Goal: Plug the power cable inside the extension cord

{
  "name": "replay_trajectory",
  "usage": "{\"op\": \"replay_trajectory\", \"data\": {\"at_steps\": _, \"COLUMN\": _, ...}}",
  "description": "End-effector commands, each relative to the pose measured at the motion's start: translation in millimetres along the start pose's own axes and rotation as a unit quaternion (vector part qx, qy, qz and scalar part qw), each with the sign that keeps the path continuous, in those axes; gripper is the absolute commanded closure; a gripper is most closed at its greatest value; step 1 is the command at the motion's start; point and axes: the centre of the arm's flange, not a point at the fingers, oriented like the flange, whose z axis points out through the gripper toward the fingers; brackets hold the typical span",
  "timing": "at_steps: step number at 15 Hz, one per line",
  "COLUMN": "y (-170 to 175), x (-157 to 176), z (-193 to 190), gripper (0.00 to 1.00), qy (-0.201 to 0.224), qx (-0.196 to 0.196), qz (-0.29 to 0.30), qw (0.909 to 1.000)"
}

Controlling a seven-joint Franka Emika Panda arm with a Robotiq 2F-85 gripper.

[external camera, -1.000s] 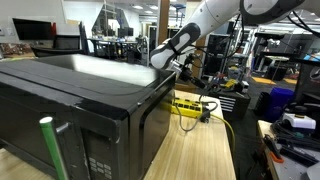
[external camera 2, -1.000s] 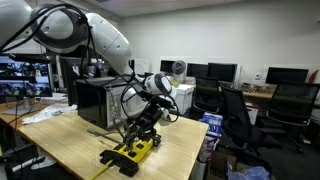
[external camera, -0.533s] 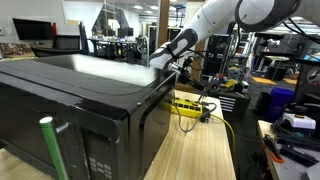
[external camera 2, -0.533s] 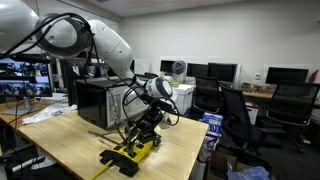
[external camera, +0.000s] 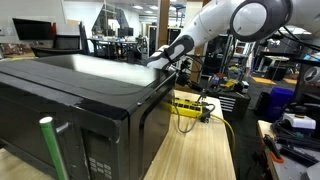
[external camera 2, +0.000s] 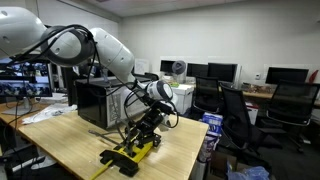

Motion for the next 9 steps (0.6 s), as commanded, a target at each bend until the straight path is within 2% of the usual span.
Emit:
{"op": "replay_trajectory", "data": {"at_steps": 1, "y": 6.9, "x": 1.8, "z": -11.1, "gripper": 0.95, "qy": -0.006, "qx": 0.013, "qz": -0.009, "qw": 0.9999}}
{"op": "replay_trajectory", "data": {"at_steps": 9, "y": 6.7, "x": 7.8, "z": -18.3, "gripper": 0.95, "qy": -0.005, "qx": 0.013, "qz": -0.007, "qw": 0.9999}}
